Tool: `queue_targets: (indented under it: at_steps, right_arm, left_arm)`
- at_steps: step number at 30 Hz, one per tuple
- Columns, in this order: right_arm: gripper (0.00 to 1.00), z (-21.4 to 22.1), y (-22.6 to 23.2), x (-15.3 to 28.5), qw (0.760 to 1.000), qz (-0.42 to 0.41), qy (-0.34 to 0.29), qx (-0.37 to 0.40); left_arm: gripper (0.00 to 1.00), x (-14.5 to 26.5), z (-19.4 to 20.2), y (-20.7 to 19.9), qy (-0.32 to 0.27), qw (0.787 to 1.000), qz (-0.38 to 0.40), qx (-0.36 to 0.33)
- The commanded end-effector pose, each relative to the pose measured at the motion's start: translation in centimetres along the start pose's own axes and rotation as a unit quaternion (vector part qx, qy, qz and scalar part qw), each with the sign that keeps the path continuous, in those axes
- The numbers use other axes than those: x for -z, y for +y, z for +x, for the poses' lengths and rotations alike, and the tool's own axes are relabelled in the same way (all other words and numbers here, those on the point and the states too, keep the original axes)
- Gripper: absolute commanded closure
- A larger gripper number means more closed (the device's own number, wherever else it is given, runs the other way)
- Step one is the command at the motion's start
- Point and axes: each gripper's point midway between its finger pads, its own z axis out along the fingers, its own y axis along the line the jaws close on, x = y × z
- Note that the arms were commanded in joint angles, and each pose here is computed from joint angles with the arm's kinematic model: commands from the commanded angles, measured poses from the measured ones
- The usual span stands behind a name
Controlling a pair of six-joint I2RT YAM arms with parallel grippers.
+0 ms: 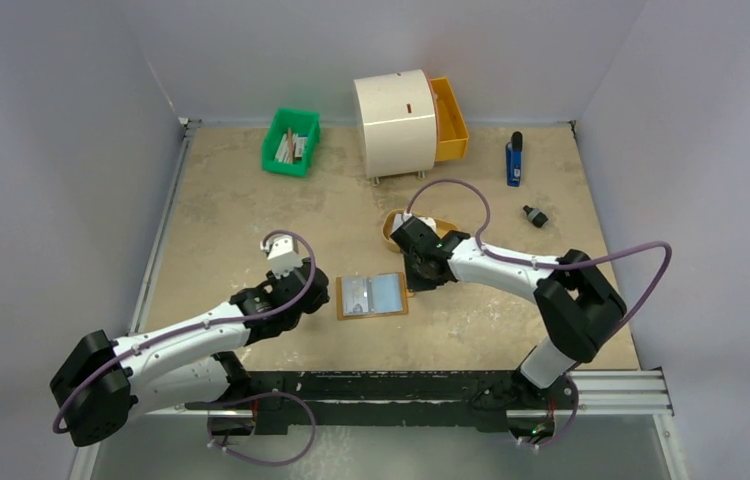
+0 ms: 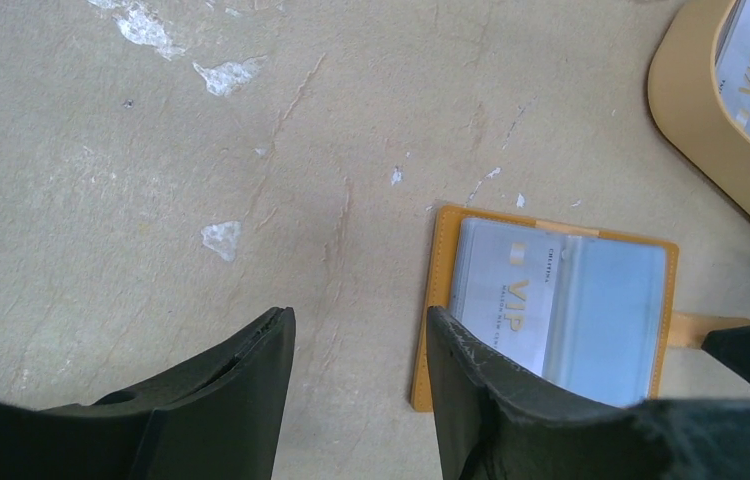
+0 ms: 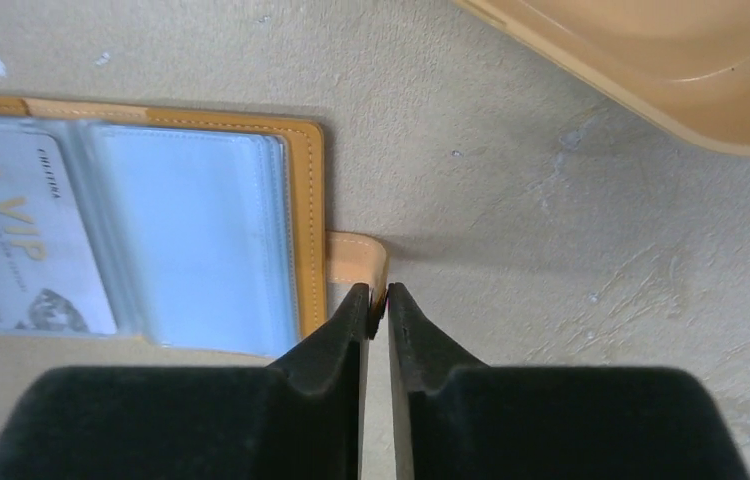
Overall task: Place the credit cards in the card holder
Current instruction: Close the card holder at the center of the board.
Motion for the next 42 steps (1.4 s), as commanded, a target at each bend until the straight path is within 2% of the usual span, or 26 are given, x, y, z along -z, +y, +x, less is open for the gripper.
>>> queue_targets:
  at_steps: [1,3,11,15,18,25,42]
  right_arm:
    - [0.94,-2.1,0.3,2.3,0.999,-0.021,-0.046,-0.003]
    - [1.00,-2.3,0.4,3.2,0.998,-0.029,-0.053,-0.002]
    - [1.00,-3.1,2.1,7.6,0.988,-0.122,-0.096,0.003]
    - [1.00,-4.2,4.8,9.8,0.968,-0.210,-0.137,0.027]
    - [1.00,-4.1,6.8,10.8,0.953,-0.270,-0.134,0.031]
    - [1.00,-4.3,9.5,9.2,0.941,-0.317,-0.116,0.016]
    - [1.00,-2.5,14.1,4.3,0.926,-0.373,-0.053,0.014]
  left_arm:
    - [0.50,-0.4,0.0,0.5,-0.011,1.000,-0.010,0.004]
    - [0.50,-0.7,0.2,0.4,-0.009,1.000,-0.008,0.004]
    - [0.56,-2.4,2.4,-1.4,0.024,0.999,0.021,0.000]
    - [0.64,-3.4,3.6,-2.4,0.045,0.999,0.024,-0.010]
    - [0.69,-4.0,4.3,-3.0,0.057,0.998,0.031,-0.013]
    - [0.80,-4.9,5.5,-3.7,0.078,0.996,0.036,-0.021]
    - [0.93,-4.8,5.3,-3.0,0.069,0.997,0.031,-0.018]
